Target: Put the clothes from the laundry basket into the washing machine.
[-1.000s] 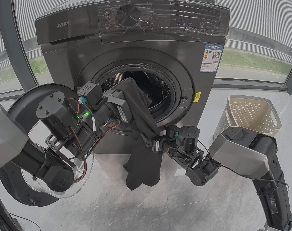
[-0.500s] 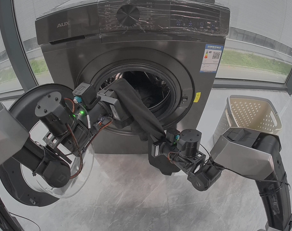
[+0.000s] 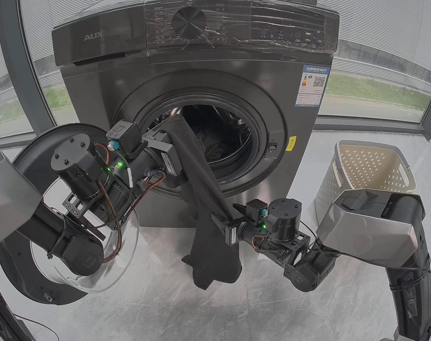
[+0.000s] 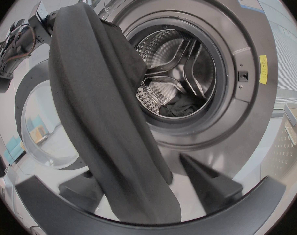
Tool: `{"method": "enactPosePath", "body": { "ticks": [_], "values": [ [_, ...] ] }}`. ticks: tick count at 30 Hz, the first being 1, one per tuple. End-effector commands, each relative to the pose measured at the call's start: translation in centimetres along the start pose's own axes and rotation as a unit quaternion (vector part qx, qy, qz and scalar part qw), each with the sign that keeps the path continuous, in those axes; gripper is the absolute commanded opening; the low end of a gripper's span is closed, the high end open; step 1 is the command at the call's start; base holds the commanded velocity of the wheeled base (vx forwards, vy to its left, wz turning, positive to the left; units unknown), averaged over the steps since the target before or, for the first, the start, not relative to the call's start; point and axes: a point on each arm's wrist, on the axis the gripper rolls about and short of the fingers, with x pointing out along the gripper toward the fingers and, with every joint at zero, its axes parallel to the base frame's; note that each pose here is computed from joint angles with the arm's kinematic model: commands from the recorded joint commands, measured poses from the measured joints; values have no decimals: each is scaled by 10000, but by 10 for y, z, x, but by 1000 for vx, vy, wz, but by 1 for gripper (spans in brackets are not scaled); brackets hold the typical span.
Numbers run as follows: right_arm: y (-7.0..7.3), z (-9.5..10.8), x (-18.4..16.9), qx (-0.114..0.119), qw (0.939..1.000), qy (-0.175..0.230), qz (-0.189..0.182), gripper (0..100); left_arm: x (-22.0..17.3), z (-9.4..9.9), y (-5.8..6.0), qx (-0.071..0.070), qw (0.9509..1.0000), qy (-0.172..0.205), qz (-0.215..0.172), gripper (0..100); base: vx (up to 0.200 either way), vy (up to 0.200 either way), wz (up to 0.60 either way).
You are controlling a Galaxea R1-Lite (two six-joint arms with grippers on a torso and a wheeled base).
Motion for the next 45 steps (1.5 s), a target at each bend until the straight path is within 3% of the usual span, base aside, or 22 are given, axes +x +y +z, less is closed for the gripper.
{"method": "enactPosePath", "body": {
  "ticks": [1,8,10,12,14,16,17,21,24,34,41,45],
  "values": [
    [6,-12,-15,-42,9993,360,77,100,0,4,-6,-27,10000,-51,-68,0,0,0,0],
    [8,-22,-23,-94,9981,594,129,100,3,6,-6,-30,10000,-59,-75,0,0,0,0],
    [15,-19,-24,-97,9975,513,472,100,4,7,-6,-30,10000,-58,-67,0,0,0,0],
    [17,-19,-24,-104,9973,487,544,100,4,7,-6,-29,10000,-43,-68,0,0,0,0],
    [32,-17,-29,-130,9935,350,1074,100,5,8,-6,-26,10000,-43,-61,0,0,0,0],
    [38,-18,-33,-136,9907,345,1311,100,6,7,-6,-26,10000,-35,-53,0,0,0,0],
    [47,-22,-38,-147,9861,407,1601,100,7,6,-6,-26,10000,-10,-8,0,0,0,0],
    [64,-25,-43,-134,9793,483,1962,100,10,6,-6,-27,10000,-31,31,0,0,0,0],
    [86,-22,-38,-27,9739,386,2237,100,11,6,-7,-31,10000,-1,23,0,0,0,0],
    [95,-16,16,259,9760,-95,2160,100,11,9,-7,-26,10000,-13,78,0,0,0,0],
    [73,-17,22,281,9848,-155,1705,100,10,11,-7,-28,10000,-44,79,0,0,0,0],
    [63,-10,29,301,9866,-278,1576,100,10,11,-15,-69,10000,-39,-29,0,0,0,0]
  ]
}}
